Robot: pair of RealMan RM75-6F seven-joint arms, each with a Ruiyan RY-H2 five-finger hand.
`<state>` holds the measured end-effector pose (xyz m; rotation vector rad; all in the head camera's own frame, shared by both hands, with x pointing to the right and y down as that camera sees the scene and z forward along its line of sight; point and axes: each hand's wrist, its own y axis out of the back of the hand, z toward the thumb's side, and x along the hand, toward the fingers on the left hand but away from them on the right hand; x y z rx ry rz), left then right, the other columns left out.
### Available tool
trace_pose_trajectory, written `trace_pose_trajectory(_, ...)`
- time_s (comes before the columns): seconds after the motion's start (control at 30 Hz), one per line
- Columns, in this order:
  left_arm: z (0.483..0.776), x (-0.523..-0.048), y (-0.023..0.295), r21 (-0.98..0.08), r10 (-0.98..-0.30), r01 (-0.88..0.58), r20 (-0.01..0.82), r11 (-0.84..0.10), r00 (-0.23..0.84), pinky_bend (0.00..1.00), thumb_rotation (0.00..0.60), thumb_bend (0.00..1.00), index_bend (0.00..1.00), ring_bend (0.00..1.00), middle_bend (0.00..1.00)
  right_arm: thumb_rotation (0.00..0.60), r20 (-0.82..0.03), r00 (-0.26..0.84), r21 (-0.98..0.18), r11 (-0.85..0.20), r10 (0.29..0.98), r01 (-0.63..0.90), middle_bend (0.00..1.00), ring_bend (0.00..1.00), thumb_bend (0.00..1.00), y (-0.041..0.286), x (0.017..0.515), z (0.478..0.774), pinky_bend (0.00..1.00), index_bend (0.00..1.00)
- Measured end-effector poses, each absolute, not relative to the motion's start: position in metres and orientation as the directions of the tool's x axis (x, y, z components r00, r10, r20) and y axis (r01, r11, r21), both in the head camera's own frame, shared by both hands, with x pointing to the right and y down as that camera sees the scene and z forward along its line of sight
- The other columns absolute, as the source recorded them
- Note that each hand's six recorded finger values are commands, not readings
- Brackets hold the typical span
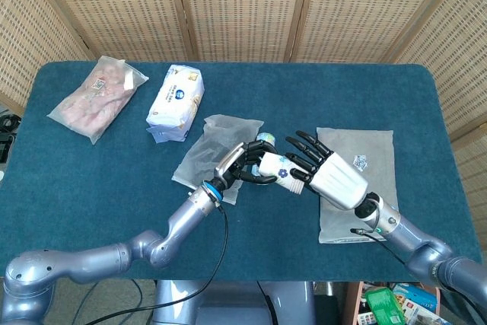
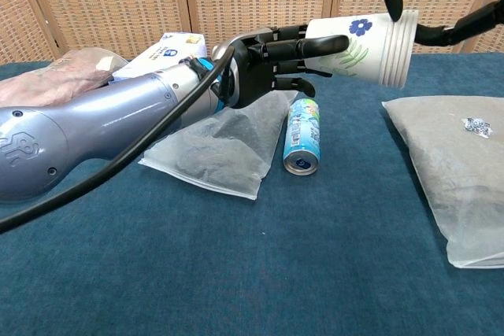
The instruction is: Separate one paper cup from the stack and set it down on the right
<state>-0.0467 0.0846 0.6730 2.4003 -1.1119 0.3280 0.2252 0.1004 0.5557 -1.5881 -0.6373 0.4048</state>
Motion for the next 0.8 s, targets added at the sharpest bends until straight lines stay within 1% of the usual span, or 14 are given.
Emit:
trace_pose_trajectory(0.23,0.678,-0.063,0.077,0.296,-0.669,-0.787,0.414,-0.542,0.617,0.59,0.6,0.09,0.51,0.46,0.5,0.6,0.126,0.779,-0.987,0.001,0.614,0.159,0.44,0.17,0.6,0.102,0.236,0.55,0.2,0.67)
trace_pose_trajectory(0.53,0.684,-0.094,0.065,0.279,-0.697,-0.82,0.433,-0.5,0.572,0.59,0.6,0.09,0.51,0.46,0.5,0.6,0.111,0.783,-0.992,0.02,0.612,0.125,0.44,0.17,0.6,0.108,0.255,0.551,0.2,0.67)
trace_pose_trajectory(0.7,0.685,-0.121,0.054,0.221,-0.722,-0.84,0.434,-0.495,0.539,0.59,0.6,0.1,0.51,0.46,0.5,0.6,0.1,0.785,-0.994,0.033,0.611,0.1,0.44,0.17,0.6,0.112,0.267,0.549,0.2,0.67)
trace_pose_trajectory(0.8,0.683,-0.142,0.045,0.148,-0.741,-0.848,0.426,-0.509,0.519,0.59,0.6,0.11,0.51,0.46,0.5,0.6,0.086,0.786,-0.996,0.037,0.612,0.08,0.44,0.17,0.6,0.112,0.272,0.549,0.2,0.68)
